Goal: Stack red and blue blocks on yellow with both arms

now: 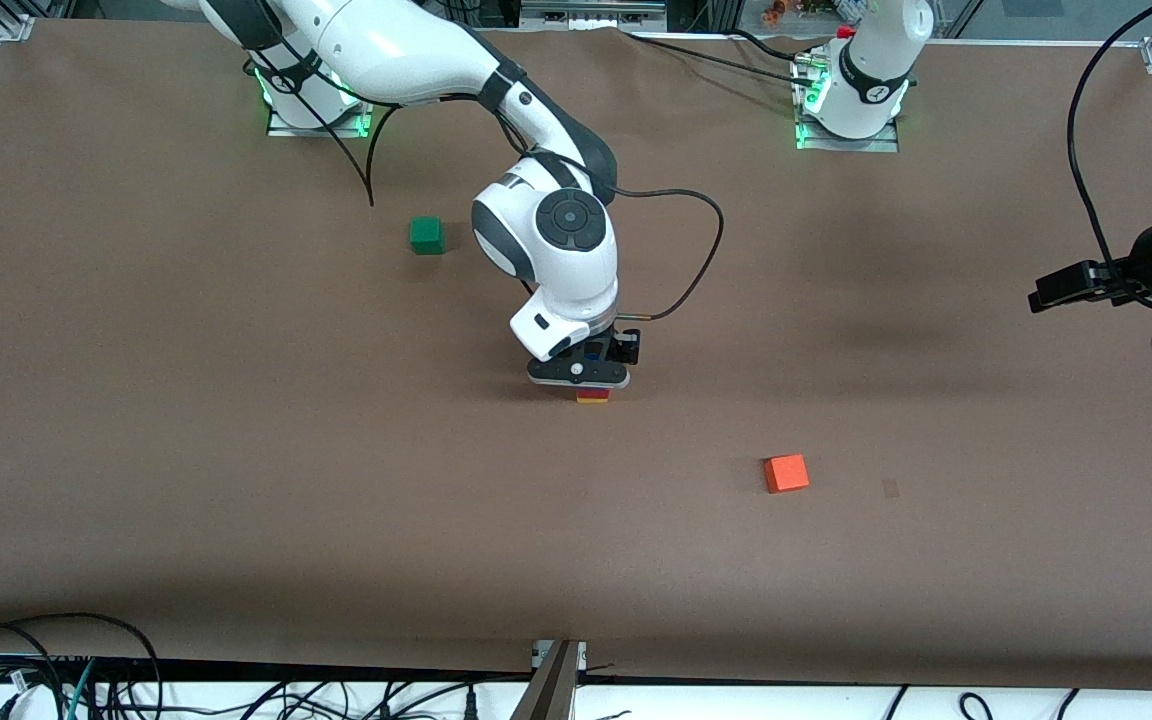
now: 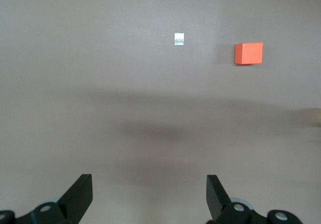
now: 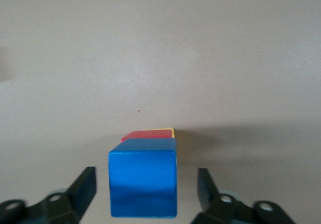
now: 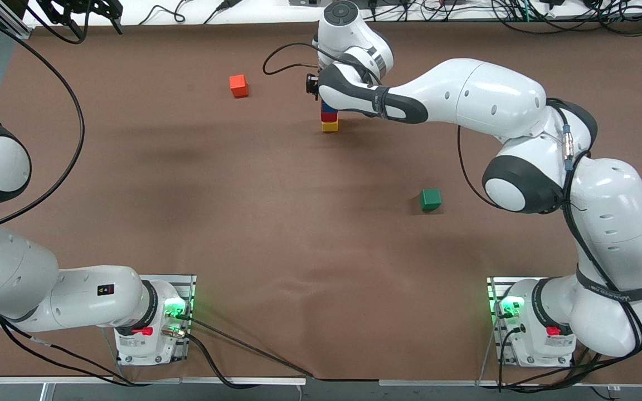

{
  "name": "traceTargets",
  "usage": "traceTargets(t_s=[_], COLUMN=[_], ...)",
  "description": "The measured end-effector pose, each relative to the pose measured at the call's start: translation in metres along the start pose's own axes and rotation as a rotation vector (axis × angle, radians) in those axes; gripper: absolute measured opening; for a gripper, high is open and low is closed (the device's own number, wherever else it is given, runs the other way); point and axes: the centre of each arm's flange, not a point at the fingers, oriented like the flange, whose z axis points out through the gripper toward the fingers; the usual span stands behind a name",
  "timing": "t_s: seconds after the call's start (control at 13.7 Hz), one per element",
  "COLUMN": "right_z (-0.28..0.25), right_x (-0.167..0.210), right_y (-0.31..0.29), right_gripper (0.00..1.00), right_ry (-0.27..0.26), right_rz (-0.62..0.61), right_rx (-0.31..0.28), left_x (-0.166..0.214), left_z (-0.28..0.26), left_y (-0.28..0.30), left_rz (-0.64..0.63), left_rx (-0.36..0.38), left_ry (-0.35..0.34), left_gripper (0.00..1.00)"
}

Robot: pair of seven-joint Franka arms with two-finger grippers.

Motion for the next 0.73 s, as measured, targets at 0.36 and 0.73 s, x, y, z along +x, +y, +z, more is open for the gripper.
traceTargets(t_s=[0.36, 0.73], right_z=[-0.139, -0.255], right_x=[0.066, 0.136], right_y=[0.068, 0.246], right_gripper=[1.0, 1.0], right_ry=[0.036, -0.097], right_rz=[0.13, 0.238], right_rx=[-0.039, -0.026], left_x=[0.0, 0.0], left_z=[0.001, 0.001], left_y=[0.0, 0.0], left_rz=[-0.001, -0.001], left_rx=[-0.001, -0.001], left_ry=[-0.001, 0.0], left_gripper=[1.0, 1.0])
